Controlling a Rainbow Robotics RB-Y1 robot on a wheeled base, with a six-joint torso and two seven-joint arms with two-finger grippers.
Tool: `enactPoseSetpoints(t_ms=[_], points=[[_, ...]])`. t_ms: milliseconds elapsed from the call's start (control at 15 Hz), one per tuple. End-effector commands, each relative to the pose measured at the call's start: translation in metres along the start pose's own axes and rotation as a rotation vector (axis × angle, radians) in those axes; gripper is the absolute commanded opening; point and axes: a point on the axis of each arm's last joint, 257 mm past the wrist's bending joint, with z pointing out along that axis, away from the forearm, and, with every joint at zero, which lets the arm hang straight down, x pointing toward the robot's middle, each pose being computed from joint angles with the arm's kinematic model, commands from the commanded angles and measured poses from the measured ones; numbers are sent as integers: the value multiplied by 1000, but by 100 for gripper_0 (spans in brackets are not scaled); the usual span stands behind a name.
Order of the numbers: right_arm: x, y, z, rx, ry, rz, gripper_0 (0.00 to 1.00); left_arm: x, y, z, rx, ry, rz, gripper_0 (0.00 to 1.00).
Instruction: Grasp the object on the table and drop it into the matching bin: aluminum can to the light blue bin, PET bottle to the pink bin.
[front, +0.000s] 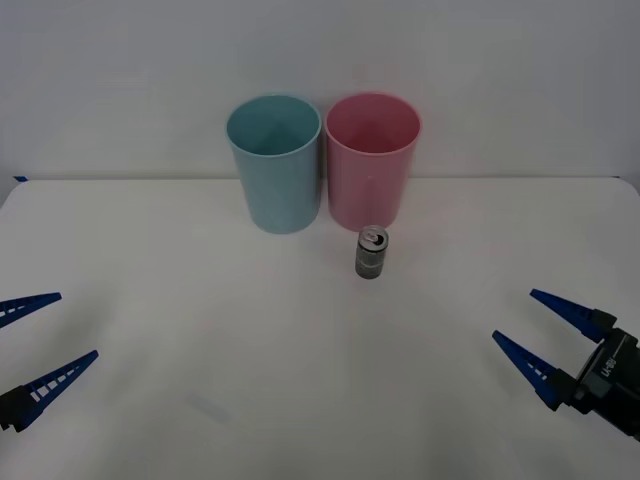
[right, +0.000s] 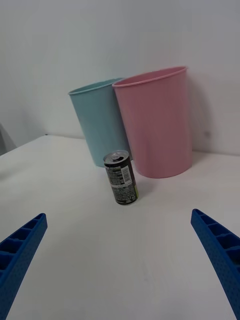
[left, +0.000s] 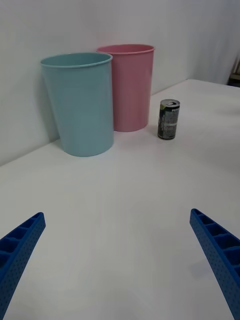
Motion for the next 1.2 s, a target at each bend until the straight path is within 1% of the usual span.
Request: enactPoseSetpoints(t_ms=[67,200,333,467,733,867,1067,1200], points=[[13,3,20,-27,6,17,100,0,0,0,0,0,0,100],[27,3,33,-35,24,22,100,0,0,0,0,0,0,100],[36,1,46,-25,38,-1,100,0,0,0,0,0,0,100],[41,3,64,-13,36,-11,100,0,0,0,0,0,0,100],[45,2,94,40,21,-29,100,0,0,0,0,0,0,100],[46,0,109,69,18,-105,100,0,0,0,0,0,0,100],[55,-1,130,69,15,-89,100,0,0,0,0,0,0,100],[60,-1,141,69,18,-88,100,0,0,0,0,0,0,100]])
